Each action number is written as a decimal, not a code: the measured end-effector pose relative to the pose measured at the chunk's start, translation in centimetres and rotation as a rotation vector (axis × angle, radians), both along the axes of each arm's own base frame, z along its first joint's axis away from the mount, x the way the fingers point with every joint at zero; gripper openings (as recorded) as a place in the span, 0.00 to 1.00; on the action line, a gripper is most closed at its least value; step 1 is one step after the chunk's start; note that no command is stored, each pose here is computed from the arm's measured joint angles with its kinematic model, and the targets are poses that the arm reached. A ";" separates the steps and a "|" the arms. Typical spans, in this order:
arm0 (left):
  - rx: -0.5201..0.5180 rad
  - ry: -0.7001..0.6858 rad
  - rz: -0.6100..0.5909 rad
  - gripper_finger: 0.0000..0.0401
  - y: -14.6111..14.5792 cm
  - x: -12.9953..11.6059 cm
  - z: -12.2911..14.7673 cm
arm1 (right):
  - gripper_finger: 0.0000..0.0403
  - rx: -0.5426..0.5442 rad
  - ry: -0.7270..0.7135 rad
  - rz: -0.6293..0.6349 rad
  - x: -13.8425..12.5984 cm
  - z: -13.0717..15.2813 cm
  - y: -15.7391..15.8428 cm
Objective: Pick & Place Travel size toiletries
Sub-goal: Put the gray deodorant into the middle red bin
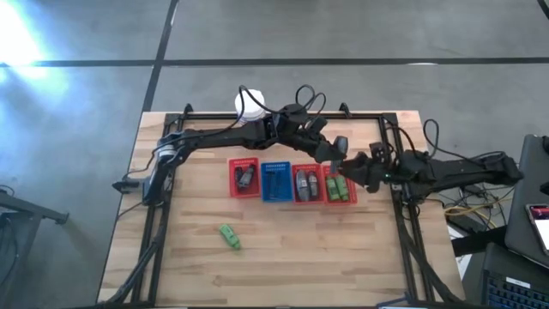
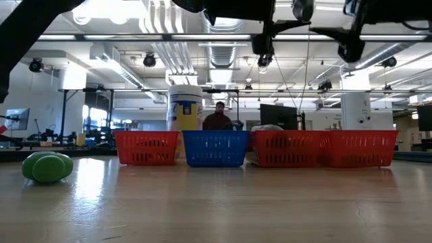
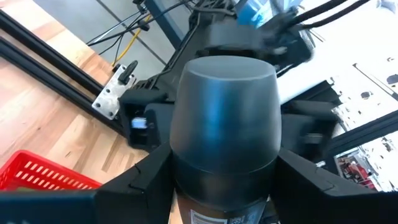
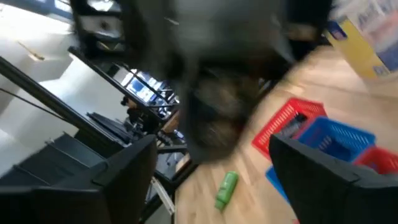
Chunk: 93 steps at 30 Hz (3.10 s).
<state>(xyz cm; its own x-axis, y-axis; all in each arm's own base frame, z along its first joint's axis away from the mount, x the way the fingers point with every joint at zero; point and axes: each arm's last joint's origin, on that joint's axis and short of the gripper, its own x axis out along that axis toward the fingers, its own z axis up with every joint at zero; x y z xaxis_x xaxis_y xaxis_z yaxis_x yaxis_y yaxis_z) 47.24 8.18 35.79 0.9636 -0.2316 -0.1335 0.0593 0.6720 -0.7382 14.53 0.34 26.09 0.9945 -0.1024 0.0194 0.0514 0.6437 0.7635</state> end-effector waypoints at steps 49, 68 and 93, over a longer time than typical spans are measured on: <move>0.041 0.130 -0.075 0.62 -0.9 -0.5 -1.1 | 0.46 -0.001 0.175 -0.032 3.0 1.6 0.1; 0.383 0.674 -0.033 0.73 -3.5 -10.2 1.6 | 0.46 0.309 0.528 -0.101 5.2 -4.3 -1.0; 0.122 0.606 0.065 0.73 -6.0 -22.0 -8.4 | 0.61 0.510 0.808 -0.016 10.7 -9.2 -2.9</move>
